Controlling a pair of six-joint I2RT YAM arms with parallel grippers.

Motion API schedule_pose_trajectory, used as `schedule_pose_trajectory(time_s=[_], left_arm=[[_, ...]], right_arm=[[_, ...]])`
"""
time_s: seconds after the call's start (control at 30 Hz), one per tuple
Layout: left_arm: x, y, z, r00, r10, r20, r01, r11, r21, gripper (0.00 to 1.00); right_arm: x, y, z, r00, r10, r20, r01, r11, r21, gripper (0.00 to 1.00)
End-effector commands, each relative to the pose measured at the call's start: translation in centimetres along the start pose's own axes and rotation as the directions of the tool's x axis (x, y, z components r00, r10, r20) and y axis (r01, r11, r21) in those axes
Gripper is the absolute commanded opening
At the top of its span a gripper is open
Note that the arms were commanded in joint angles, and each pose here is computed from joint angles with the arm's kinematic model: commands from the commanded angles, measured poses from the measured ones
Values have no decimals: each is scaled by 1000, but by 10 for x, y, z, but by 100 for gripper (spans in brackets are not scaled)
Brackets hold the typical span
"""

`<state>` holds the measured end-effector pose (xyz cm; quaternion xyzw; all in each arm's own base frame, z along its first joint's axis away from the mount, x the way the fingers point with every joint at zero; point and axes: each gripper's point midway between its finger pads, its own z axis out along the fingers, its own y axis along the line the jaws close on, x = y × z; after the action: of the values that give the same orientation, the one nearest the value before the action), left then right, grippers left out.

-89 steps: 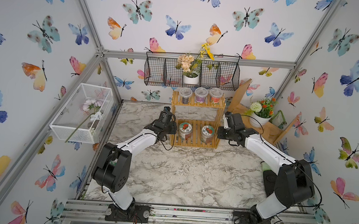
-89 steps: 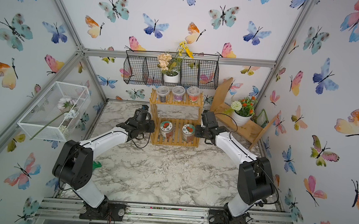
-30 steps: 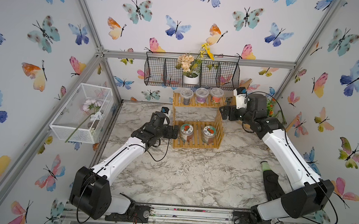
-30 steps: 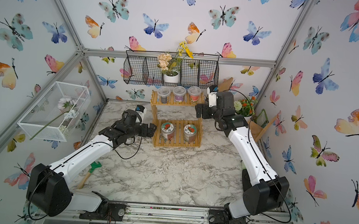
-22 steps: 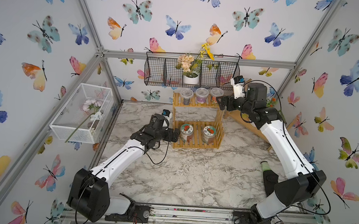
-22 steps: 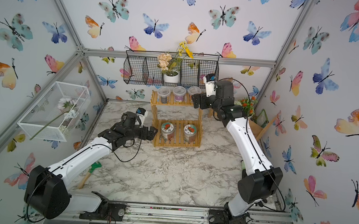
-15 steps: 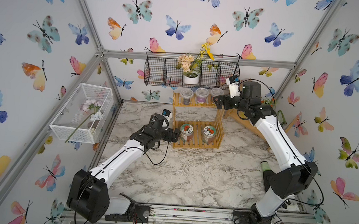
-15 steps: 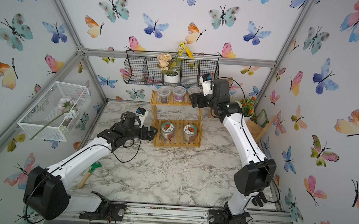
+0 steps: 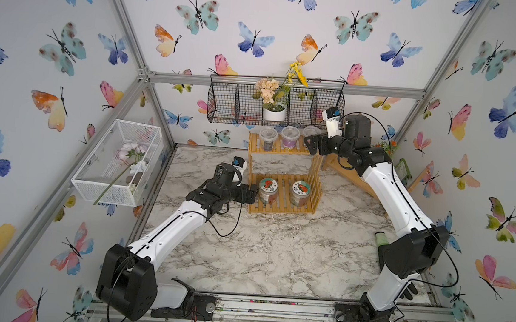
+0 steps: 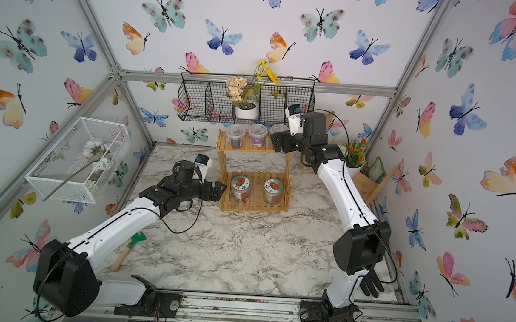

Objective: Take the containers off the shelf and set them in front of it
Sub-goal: 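Pick up a container from the shelf.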

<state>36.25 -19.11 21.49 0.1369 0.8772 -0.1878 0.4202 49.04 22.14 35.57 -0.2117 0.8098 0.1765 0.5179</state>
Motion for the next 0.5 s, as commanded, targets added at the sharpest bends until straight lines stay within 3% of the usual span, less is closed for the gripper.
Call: schedule_pose_trajectory(time_s=[0.0, 0.47], left_arm=[[-6, -7, -5, 1000, 12, 20, -13, 999, 42, 99], [-4, -5, -3, 1000, 12, 17, -12, 999, 33, 99]], right_arm=[[-4, -2, 10, 1000, -4, 14, 4, 1000, -15, 98], [-6, -6, 31, 1000, -10, 25, 10, 1000, -12, 98]])
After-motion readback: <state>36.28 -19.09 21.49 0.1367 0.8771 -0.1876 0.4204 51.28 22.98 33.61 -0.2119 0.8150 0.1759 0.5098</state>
